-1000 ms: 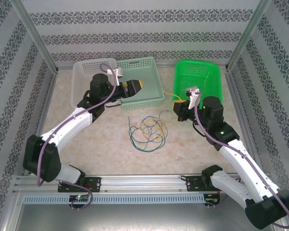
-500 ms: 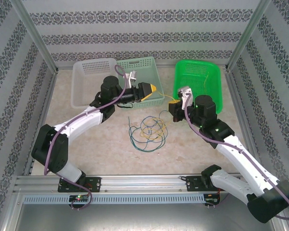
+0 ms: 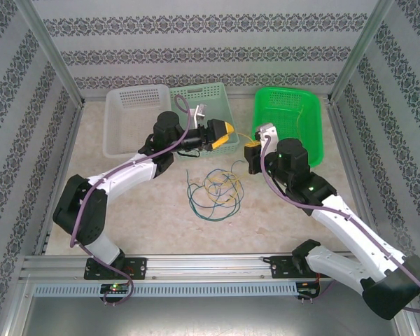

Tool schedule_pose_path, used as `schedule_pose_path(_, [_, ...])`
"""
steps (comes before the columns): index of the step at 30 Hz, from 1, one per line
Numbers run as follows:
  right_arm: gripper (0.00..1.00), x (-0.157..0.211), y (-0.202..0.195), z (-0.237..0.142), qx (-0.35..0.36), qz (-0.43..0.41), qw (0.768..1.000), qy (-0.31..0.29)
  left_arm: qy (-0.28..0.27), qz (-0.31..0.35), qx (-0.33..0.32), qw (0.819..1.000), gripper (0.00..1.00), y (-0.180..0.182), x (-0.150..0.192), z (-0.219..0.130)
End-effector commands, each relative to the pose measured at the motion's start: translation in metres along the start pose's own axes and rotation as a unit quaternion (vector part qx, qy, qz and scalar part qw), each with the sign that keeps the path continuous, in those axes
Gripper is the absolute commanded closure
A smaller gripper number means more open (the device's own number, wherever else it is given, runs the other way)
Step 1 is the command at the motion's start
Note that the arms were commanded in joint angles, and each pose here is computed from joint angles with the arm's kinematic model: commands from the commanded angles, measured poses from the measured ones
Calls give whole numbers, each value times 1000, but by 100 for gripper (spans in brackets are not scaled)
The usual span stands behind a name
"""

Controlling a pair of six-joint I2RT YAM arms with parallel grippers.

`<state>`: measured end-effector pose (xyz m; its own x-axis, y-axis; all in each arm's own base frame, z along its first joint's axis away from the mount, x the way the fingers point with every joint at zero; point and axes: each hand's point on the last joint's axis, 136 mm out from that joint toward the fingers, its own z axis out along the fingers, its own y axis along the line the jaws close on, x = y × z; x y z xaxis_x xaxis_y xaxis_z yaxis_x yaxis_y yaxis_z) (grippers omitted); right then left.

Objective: Untangle the cables

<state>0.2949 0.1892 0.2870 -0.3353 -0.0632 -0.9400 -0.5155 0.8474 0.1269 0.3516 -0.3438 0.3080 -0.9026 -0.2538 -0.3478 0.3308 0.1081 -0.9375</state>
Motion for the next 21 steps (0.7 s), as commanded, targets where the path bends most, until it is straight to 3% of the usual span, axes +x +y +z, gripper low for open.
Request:
schedule_pose_path(1, [100,-19,13,-5,-18,-10,999,-40,-2,16,36,999,23,-19,-4,8])
schedule_pose_path(8, [100,-8,41,2,-52,-2,998,-39,-11,5,52,999,27,-16,-12,16])
schedule_pose_path(14, [100,30,53,6,-78,10,997,29,-15,42,16,999,53,-11,-16,14])
schedule_pose_path(21, [100,87,62,10,-103,46,982,152,8,155,-51,987,76,-25,-20,5])
